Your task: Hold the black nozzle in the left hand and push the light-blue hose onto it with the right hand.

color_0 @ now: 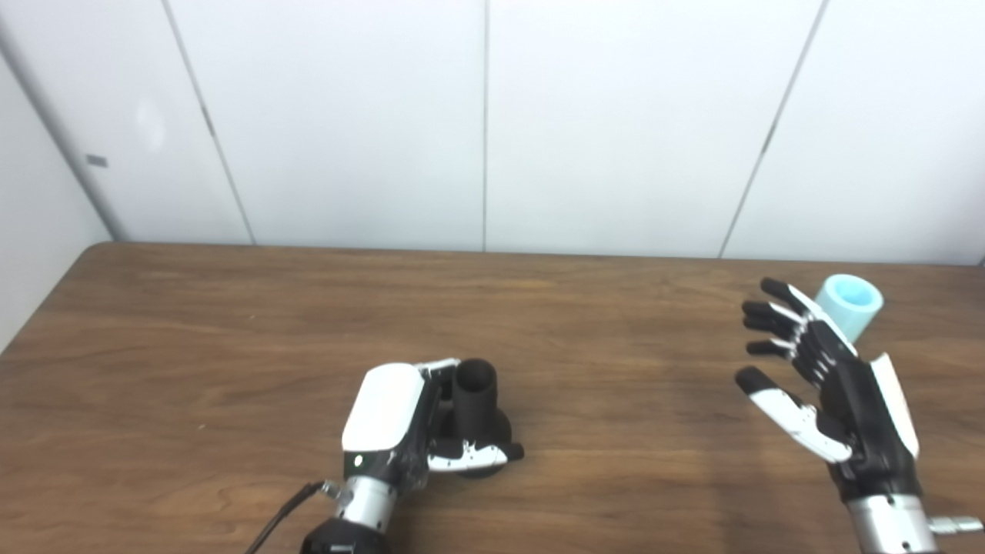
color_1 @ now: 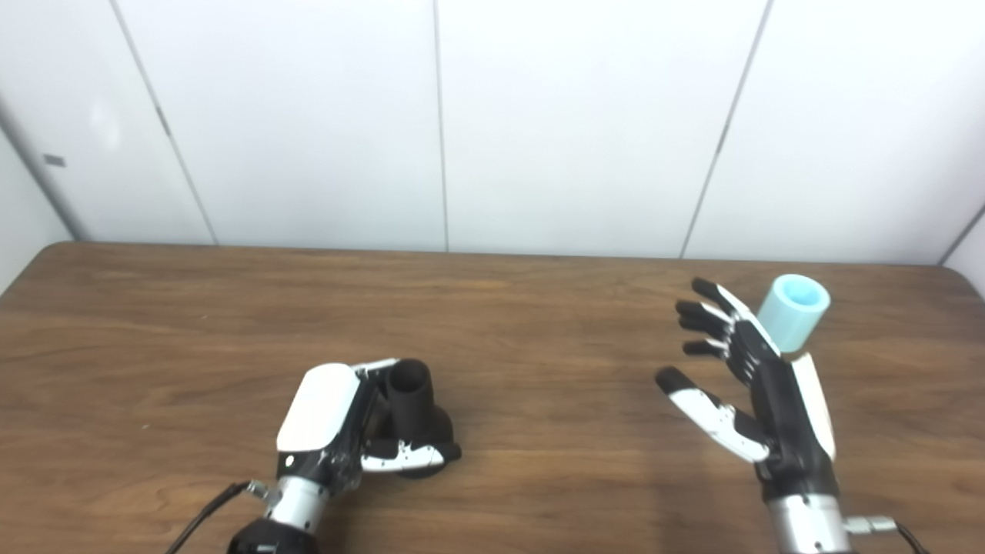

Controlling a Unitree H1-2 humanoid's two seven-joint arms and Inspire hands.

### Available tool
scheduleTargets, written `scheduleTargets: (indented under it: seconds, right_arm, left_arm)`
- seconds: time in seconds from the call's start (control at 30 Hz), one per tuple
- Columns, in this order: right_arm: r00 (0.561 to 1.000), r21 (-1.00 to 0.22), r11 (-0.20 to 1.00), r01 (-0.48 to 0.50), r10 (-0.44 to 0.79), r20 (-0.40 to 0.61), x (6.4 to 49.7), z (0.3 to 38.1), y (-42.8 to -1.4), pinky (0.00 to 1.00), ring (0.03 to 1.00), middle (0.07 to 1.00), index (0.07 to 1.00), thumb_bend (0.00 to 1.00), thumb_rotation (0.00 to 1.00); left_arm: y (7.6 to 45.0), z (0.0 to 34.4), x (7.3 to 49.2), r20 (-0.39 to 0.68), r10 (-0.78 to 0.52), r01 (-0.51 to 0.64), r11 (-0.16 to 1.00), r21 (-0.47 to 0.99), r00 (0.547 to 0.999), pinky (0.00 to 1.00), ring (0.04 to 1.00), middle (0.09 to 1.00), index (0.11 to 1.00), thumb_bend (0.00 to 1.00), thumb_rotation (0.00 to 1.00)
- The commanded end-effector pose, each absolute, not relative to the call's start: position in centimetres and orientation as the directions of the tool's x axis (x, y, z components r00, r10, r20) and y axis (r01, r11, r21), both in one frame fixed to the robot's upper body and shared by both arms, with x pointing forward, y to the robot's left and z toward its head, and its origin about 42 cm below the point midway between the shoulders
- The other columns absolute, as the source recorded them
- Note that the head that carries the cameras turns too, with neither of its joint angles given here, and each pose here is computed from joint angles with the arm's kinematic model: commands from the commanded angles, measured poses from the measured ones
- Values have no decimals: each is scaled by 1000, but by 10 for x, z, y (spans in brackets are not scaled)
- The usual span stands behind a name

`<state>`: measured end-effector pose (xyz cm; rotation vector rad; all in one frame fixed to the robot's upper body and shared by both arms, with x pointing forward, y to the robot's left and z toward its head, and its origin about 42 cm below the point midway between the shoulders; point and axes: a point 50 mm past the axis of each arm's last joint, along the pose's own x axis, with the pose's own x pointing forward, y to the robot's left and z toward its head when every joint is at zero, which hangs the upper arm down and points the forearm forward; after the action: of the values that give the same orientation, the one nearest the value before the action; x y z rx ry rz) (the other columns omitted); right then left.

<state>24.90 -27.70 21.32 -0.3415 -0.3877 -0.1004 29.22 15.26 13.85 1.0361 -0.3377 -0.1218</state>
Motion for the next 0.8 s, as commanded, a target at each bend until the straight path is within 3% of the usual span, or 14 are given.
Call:
scheduleTargets:
  seconds: [0.0, 0.1, 0.27, 0.47, 0.77]
  right_arm:
    - [874, -314, 926, 211, -35, 484, 252, 235, -280, 658, 746, 754, 815, 567, 491]
    - [876, -309, 925, 222, -49, 481, 253, 244, -285, 634, 727, 755, 811, 604, 454]
    - [883, -485, 827, 283, -27, 469, 258, 268, -310, 706, 794, 814, 852, 719, 370]
    - [893, -661, 666, 347, -19, 449, 271, 298, -331, 715, 797, 845, 872, 746, 192]
    - [948, -879, 380, 288, 17, 318, 308, 317, -352, 749, 890, 866, 846, 844, 48]
  left_arm:
    - [147, 134, 285, 195, -293, -29, 488, 872, 936, 597, 547, 446, 509, 523, 0]
    - [139, 129, 282, 192, -313, -15, 491, 871, 930, 601, 549, 455, 507, 524, 0]
    - [126, 117, 282, 174, -329, 14, 497, 868, 928, 603, 555, 455, 507, 524, 0]
    - [125, 112, 283, 150, -341, 42, 497, 867, 928, 598, 563, 463, 501, 524, 0]
    - [138, 107, 285, 148, -340, 51, 512, 857, 929, 602, 558, 457, 507, 523, 0]
